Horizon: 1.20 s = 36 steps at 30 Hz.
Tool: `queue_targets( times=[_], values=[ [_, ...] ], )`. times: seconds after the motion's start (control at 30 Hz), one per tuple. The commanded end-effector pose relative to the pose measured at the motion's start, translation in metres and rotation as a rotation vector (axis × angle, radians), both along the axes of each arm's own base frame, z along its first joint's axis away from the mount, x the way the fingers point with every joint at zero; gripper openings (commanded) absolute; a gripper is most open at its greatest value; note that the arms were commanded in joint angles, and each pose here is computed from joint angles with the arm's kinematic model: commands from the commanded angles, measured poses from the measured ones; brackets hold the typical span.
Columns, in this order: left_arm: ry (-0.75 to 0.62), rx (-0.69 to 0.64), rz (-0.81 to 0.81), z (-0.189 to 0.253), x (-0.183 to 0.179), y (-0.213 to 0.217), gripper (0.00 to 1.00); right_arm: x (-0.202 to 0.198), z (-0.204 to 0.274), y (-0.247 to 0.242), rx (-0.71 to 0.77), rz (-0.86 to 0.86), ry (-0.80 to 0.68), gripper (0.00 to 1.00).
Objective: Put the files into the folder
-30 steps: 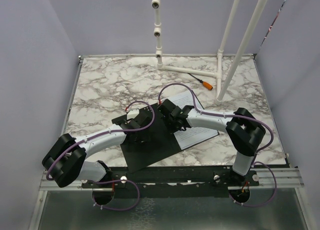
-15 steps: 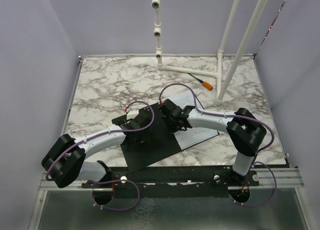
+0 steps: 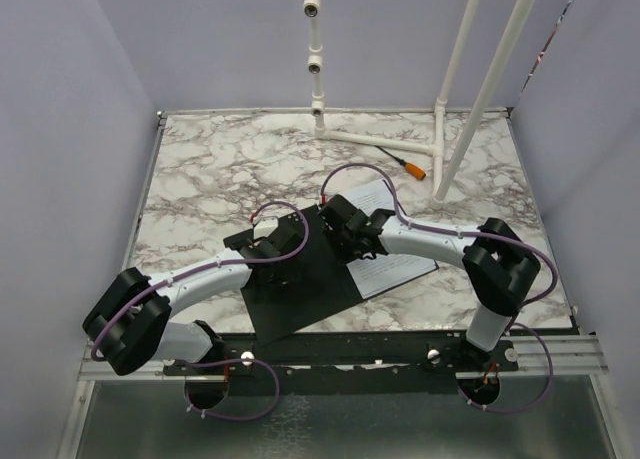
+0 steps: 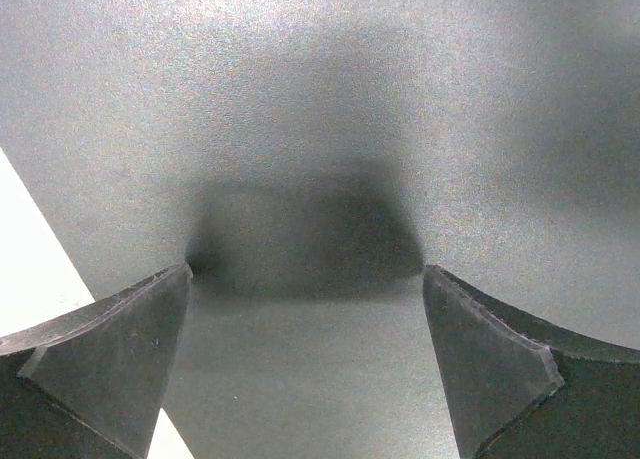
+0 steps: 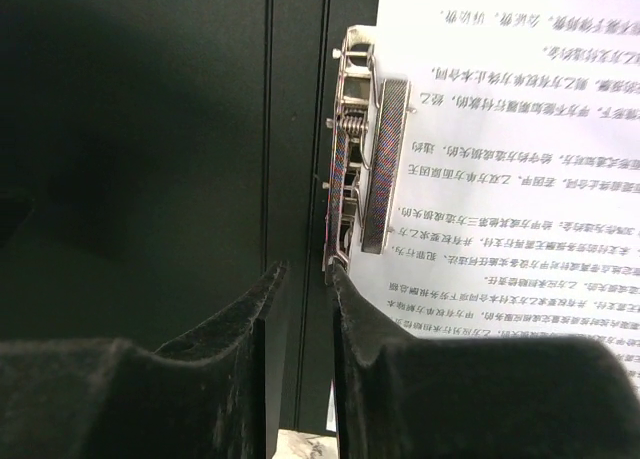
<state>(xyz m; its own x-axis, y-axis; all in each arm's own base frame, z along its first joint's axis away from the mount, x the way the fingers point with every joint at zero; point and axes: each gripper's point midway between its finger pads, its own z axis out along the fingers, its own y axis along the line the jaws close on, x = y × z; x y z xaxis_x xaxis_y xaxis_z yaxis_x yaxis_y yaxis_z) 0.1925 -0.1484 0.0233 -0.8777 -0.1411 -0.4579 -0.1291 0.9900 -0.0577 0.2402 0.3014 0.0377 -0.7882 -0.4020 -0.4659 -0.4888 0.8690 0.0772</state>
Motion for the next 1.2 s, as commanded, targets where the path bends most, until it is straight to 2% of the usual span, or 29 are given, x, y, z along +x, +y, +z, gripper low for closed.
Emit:
queue_targets(
  times=[0.0, 0.33, 0.9, 1.17],
  values=[
    [-0.027, -0.008, 0.003, 0.004, 0.003, 0.002, 0.99, 0.014, 0.035, 0.006, 0.039, -0.041, -0.089, 0.27],
    [-0.05, -0.058, -0.023, 0.021, 0.005, -0.006, 0.99, 0.035, 0.053, 0.014, 0.068, -0.072, -0.16, 0.34],
    [-0.319, -0.118, -0.161, 0.139, 0.033, -0.013, 0.99, 0.054, 0.014, 0.014, 0.003, -0.1, -0.109, 0.34],
    [-0.413, -0.131, -0.212, 0.167, 0.034, -0.009, 0.99, 0.057, -0.004, 0.016, -0.023, -0.099, -0.077, 0.31]
  ],
)
